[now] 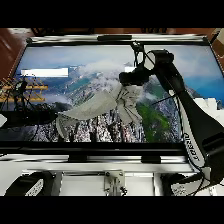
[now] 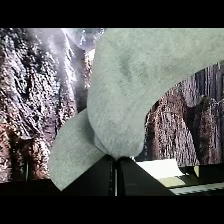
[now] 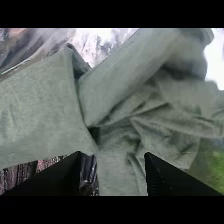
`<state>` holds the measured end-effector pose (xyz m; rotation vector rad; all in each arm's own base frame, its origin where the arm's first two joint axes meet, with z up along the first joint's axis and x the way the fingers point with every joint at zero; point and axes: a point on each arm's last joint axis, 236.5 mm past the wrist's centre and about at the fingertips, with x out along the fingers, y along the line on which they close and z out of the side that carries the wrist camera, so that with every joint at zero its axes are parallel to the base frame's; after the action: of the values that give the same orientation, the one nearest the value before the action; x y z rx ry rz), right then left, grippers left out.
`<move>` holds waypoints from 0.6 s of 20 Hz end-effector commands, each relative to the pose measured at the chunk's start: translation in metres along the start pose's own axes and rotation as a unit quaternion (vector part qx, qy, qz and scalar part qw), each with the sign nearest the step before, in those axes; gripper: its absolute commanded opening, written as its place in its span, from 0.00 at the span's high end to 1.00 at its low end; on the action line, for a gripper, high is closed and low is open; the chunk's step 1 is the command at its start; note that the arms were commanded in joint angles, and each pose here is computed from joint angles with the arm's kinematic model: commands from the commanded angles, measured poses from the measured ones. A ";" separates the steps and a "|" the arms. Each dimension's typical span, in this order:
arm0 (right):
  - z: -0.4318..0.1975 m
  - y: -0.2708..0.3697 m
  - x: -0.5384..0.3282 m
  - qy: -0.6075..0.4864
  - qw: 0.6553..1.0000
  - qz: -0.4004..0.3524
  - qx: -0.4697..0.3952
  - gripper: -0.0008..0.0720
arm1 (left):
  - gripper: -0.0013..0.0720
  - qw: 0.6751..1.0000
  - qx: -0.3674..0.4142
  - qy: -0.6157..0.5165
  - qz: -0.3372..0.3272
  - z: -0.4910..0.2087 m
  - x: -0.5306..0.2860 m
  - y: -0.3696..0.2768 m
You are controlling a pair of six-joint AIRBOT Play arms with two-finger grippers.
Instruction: Fold the shirts.
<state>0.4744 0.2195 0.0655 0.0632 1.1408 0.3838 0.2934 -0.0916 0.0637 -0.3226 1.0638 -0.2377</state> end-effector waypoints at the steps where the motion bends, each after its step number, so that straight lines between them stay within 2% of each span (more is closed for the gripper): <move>1: -0.020 -0.057 -0.017 0.053 0.998 -0.030 0.007 0.30 | 0.94 1.000 -0.004 -0.003 -0.007 0.000 0.003 -0.002; 4: -0.077 -0.131 -0.038 0.161 0.983 -0.044 0.075 0.30 | 0.94 1.000 -0.004 -0.004 -0.007 0.000 0.003 -0.002; 6: -0.127 -0.155 -0.033 0.231 0.961 -0.007 0.153 0.30 | 0.94 1.000 -0.005 -0.014 -0.007 0.005 0.003 -0.002; 7: -0.143 -0.154 -0.024 0.243 0.950 0.026 0.193 0.28 | 0.94 1.000 -0.005 -0.020 -0.008 0.008 0.003 -0.002; 8: -0.150 -0.147 -0.011 0.239 0.941 0.066 0.229 0.12 | 0.94 1.000 -0.006 -0.028 -0.009 0.011 0.003 -0.003; 10: -0.156 -0.134 0.021 0.209 0.928 0.122 0.285 0.10 | 0.94 0.999 -0.006 -0.039 -0.009 0.017 0.003 -0.003; 12: -0.166 -0.128 0.046 0.196 0.925 0.121 0.304 0.10 | 0.94 0.999 -0.011 -0.045 -0.014 0.019 0.002 -0.005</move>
<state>0.3814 0.0739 -0.0482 0.5151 1.6546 0.2520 0.3055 -0.0933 0.0679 -0.3476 1.0041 -0.2367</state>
